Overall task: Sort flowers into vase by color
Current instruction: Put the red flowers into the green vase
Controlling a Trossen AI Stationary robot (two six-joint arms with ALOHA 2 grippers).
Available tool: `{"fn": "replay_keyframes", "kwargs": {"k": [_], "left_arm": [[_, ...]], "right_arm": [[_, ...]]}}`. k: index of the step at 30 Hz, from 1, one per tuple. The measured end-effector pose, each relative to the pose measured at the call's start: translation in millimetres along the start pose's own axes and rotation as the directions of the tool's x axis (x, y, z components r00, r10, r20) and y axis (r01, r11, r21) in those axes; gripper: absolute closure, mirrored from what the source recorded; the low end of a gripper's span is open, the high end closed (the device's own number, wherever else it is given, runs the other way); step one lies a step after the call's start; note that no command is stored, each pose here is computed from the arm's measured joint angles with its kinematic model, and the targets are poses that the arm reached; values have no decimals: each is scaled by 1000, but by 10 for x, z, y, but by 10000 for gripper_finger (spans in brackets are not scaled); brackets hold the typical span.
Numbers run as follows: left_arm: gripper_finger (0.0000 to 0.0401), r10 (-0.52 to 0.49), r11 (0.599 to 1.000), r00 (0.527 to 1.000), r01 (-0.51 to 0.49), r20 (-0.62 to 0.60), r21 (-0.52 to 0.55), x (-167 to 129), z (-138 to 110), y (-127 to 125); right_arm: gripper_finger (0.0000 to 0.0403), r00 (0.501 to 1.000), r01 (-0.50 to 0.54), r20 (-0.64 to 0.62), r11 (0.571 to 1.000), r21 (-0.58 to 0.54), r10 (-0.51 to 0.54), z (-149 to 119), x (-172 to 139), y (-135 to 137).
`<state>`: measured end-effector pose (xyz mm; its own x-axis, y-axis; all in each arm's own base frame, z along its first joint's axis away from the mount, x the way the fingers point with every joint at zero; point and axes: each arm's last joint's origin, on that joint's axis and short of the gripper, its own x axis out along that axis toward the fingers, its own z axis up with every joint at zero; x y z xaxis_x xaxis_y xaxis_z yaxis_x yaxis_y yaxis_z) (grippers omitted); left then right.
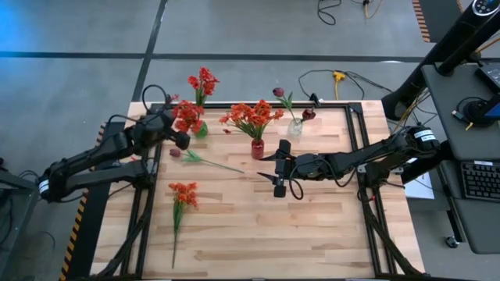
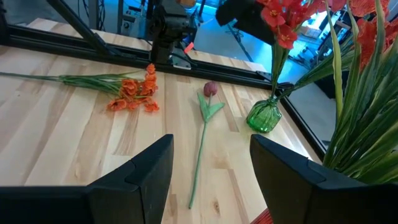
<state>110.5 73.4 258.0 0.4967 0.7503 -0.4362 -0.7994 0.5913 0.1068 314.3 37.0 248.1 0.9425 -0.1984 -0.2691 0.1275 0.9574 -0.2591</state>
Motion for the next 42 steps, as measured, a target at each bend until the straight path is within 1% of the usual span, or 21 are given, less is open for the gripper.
{"fn": "replay_keyframes", "kwargs": {"k": [4,10,16,22,25,28,31,35,37,42], "left_arm": [[100,-9,1000,1000,9,-30,-3,-64,-54,32],[102,-13,999,1000,13,0,-43,-123,-49,60],[101,-94,990,996,94,5,-103,-166,-56,57],[101,-118,979,993,116,0,-166,-173,-63,54],[101,-131,972,990,118,-50,-201,-175,-110,54],[101,-126,964,987,98,-100,-248,-177,-160,60],[101,-132,961,987,104,-95,-258,-186,-145,61],[101,-128,949,983,84,-129,-303,-278,-74,96],[101,-124,949,982,76,-141,-307,-323,-44,114],[101,-129,940,981,76,-142,-334,-372,-4,128]], "right_arm": [[197,1000,0,0,1000,2,0,0,0,0],[197,1000,0,0,1000,-1,0,1,-1,0],[197,1000,0,1,1000,2,0,2,-2,-1],[197,1000,0,1,1000,1,0,4,-4,-2],[197,1000,-1,-3,1000,3,1,1,-7,-3],[197,1000,-2,-12,1000,2,2,-6,-10,-2],[197,1000,-2,-16,1000,1,2,-9,-11,-3],[197,1000,-2,-17,1000,2,2,-9,-12,-3],[197,1000,-3,-20,1000,1,3,-13,-12,-2],[197,1000,-3,-22,1000,0,3,-15,-12,-2]]}}
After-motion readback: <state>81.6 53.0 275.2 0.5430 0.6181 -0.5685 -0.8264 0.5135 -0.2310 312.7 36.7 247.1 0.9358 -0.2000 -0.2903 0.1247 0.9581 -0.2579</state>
